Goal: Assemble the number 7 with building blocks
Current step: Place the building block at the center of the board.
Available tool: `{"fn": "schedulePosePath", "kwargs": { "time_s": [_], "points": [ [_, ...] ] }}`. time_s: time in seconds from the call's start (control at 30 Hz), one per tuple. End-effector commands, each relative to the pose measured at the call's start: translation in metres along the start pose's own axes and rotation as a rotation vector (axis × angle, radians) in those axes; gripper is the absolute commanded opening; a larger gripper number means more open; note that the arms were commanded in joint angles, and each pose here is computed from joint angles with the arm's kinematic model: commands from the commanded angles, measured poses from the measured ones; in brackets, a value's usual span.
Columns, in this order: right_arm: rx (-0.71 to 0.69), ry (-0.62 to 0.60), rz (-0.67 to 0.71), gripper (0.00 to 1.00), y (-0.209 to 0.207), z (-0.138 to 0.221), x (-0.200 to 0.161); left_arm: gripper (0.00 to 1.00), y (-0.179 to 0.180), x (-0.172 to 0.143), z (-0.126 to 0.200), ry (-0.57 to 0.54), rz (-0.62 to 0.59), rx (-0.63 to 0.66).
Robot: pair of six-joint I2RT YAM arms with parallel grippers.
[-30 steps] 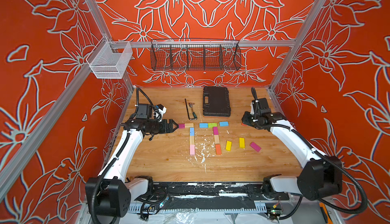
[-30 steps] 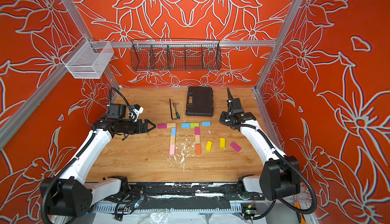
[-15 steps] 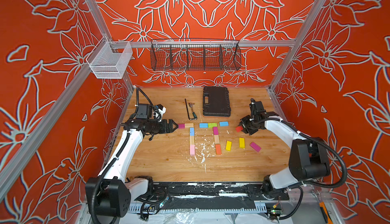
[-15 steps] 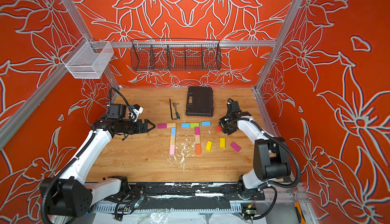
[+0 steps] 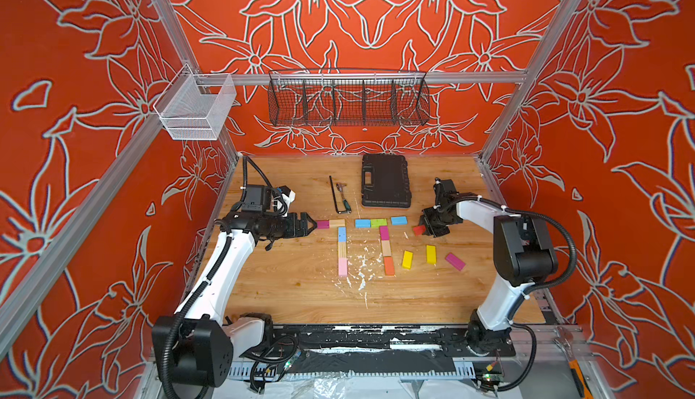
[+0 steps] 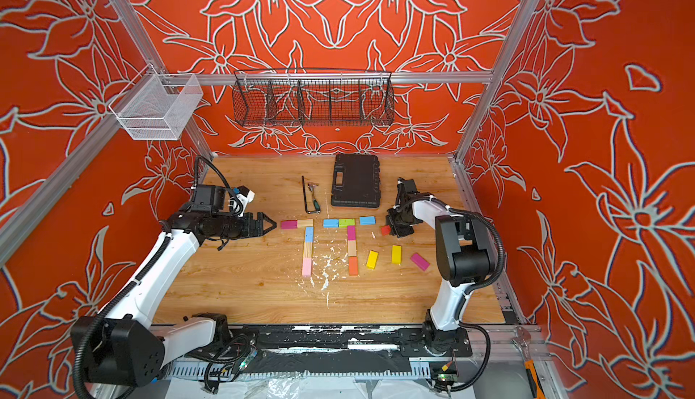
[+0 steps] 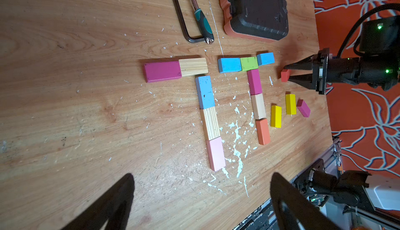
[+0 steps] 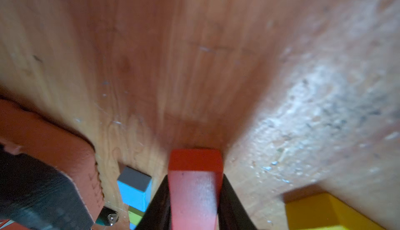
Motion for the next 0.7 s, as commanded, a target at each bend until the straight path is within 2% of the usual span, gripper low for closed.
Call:
{"fn": "schedulePosePath", "kwargs": {
  "time_s": [0.0,0.67],
  "points": [
    [-0.010,-0.011,-0.037,0.09,0.008,-0.008,0.000,0.95,0.002,-0.005,0.000,0.016,0.006,0.004],
    [-0.030,-0.020,-0.066,0.19,0.025,-0.034,-0.003,0.95,0.005,-0.004,-0.001,0.026,0.013,0.022]
  ]
}}
Point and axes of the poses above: each gripper's point midway between its finger pads, its own z axis back along the fingers, its own y axis along the line the jaws close on, x = y × z, the point moved 6 cm from there along z, back along the fingers, and after that the axes turned 12 degrees about -z, right-handed, at the moved point
